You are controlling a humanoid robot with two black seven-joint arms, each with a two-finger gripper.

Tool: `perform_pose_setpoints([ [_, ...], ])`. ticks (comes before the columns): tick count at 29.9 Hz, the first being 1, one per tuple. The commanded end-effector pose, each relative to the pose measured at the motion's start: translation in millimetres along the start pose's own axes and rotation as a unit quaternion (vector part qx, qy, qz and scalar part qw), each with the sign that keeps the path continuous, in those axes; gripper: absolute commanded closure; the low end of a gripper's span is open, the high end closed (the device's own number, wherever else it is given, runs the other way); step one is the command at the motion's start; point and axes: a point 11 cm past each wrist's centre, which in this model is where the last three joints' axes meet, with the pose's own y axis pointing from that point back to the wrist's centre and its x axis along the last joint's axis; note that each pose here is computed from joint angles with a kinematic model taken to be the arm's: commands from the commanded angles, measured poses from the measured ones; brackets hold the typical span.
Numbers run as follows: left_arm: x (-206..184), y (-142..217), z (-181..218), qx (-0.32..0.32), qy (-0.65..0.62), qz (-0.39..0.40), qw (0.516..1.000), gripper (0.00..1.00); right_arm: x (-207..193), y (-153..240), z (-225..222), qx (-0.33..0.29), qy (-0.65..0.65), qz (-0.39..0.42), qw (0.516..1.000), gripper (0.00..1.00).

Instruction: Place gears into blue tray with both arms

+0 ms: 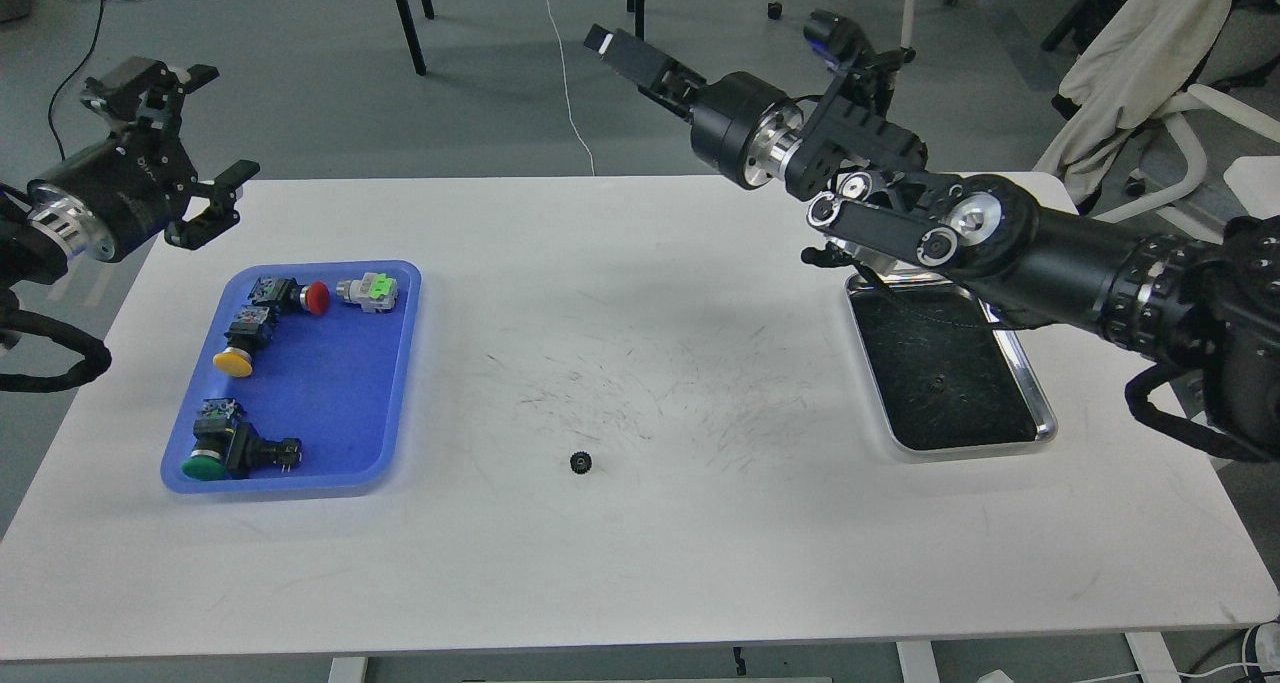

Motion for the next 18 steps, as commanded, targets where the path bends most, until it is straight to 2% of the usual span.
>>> perform_pose_setpoints([
  [1,-26.0,4.4,4.1,0.023,-0.062,-0.053,0.996,0.01,46.0,17.5,14.7,-0.025,-0.081,0.057,0.995,0.12],
  [6,-52.2,19.0,20.3,0.024,-0.099,-0.093,0.99,0.01,92.4,49.0,43.3,-0.058,-0.144,0.126,0.98,0.12],
  [8,-55.3,26.8,13.7,0.044,-0.133,-0.094,0.986,0.01,106.3,59.3,49.3,-0.061,-0.17,0.149,0.972,0.12],
  [12,-72.4,37.7,5.9,0.068,-0.207,-0.115,0.969,0.02,103.1,76.4,72.8,-0.077,-0.221,0.17,0.957,0.12],
  [15,-69.5,49.7,12.7,0.068,-0.256,-0.108,0.958,0.02,128.8,95.5,78.1,-0.078,-0.228,0.201,0.949,0.12],
  [18,-86.8,57.1,18.4,0.061,-0.263,-0.129,0.954,0.02,136.8,105.4,85.3,-0.081,-0.238,0.218,0.943,0.12],
])
